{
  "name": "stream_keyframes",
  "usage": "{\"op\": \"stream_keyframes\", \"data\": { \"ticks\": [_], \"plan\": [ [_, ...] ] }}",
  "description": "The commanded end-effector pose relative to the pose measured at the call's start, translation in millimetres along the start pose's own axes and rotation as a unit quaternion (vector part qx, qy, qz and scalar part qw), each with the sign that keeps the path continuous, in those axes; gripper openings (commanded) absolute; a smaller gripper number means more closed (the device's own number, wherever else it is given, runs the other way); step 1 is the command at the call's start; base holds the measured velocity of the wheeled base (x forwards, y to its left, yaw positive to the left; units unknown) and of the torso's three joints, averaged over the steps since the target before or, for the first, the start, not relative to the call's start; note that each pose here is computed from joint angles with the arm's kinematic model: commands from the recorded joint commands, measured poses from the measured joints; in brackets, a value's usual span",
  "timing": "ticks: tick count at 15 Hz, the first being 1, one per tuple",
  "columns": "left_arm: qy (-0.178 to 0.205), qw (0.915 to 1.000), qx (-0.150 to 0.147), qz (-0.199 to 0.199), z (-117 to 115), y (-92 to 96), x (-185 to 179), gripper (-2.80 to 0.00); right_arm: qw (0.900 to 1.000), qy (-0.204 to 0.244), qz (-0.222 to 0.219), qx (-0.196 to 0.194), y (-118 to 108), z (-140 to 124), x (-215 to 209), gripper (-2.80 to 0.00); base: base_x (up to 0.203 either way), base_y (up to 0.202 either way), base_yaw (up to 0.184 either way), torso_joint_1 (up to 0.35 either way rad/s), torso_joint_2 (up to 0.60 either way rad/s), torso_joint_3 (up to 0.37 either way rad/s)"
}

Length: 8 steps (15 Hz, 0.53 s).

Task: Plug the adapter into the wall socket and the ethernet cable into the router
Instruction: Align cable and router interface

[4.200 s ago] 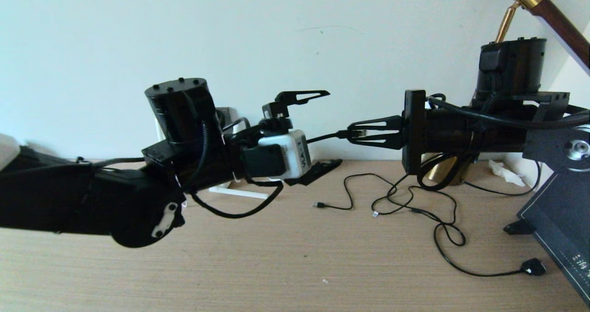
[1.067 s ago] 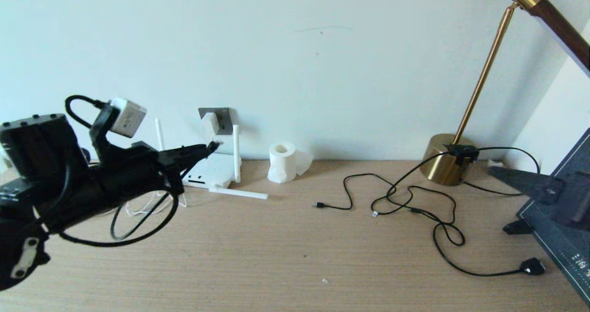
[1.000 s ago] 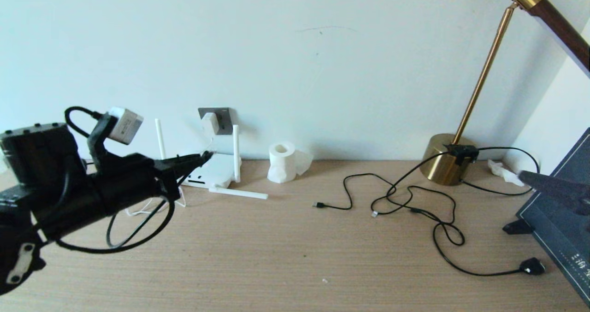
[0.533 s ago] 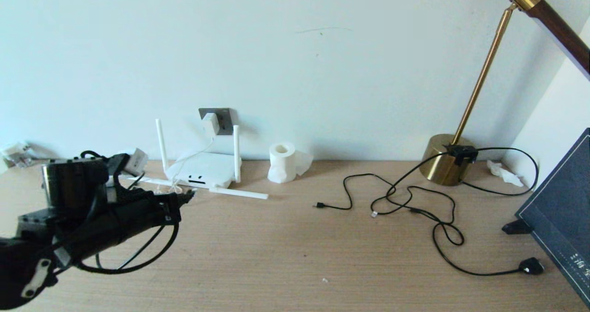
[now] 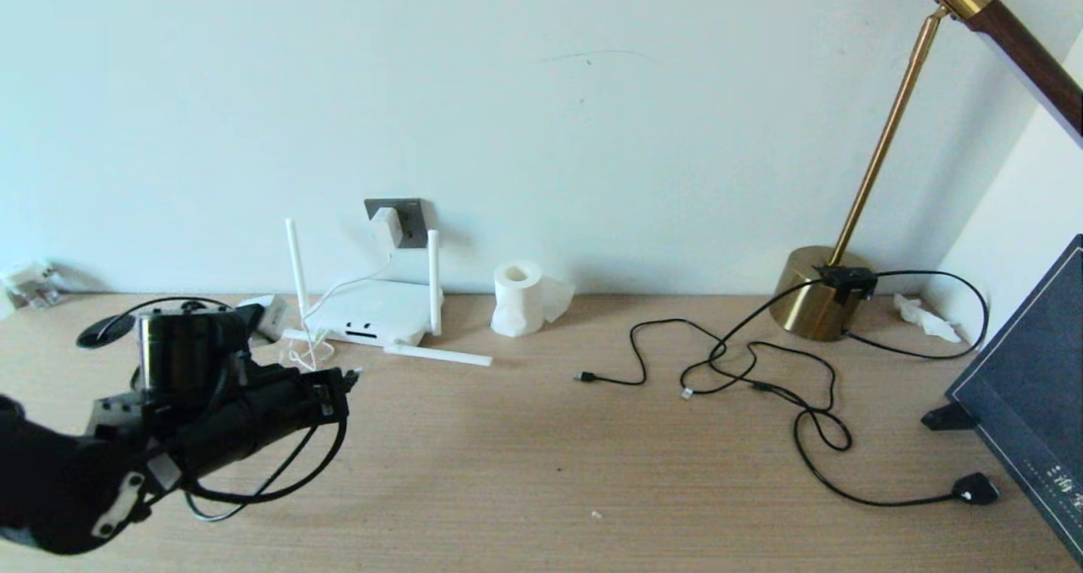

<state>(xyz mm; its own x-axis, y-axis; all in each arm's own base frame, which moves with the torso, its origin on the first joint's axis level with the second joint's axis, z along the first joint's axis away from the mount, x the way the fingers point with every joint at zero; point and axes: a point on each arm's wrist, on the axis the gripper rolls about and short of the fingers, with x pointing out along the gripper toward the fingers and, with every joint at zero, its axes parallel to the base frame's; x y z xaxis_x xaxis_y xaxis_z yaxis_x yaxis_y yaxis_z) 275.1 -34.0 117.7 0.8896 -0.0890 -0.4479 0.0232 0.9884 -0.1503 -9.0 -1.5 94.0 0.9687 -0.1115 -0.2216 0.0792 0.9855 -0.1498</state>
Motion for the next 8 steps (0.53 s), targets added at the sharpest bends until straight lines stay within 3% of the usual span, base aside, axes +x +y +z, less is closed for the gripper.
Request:
{"op": "stream_keyframes", "data": {
  "ticks": [1,4,6,8],
  "plan": [
    [-0.001,1.0,0.002,0.0,-1.0,-1.0,-2.3,-2.8,1.0,-0.012,0.01,-0.001,0.9,-5.4,-1.6,0.0,0.0,0.0,0.0,0.0,0.0,0.0],
    [0.02,0.9989,0.043,-0.003,-13.1,-2.9,-5.7,-2.8,0.995,-0.087,0.047,-0.008,3.0,-17.1,-14.0,0.0,0.0,0.0,0.0,0.0,0.0,0.0],
    [0.025,0.9986,0.047,-0.009,-16.9,-5.1,-8.0,-2.8,0.994,-0.085,0.063,-0.008,4.1,-21.4,-13.0,0.0,0.0,0.0,0.0,0.0,0.0,0.0],
    [0.011,0.9985,0.054,-0.007,-15.2,-9.7,-9.5,-2.8,0.994,-0.089,0.063,0.025,3.9,-20.7,-12.8,0.0,0.0,0.0,0.0,0.0,0.0,0.0]
  ]
}}
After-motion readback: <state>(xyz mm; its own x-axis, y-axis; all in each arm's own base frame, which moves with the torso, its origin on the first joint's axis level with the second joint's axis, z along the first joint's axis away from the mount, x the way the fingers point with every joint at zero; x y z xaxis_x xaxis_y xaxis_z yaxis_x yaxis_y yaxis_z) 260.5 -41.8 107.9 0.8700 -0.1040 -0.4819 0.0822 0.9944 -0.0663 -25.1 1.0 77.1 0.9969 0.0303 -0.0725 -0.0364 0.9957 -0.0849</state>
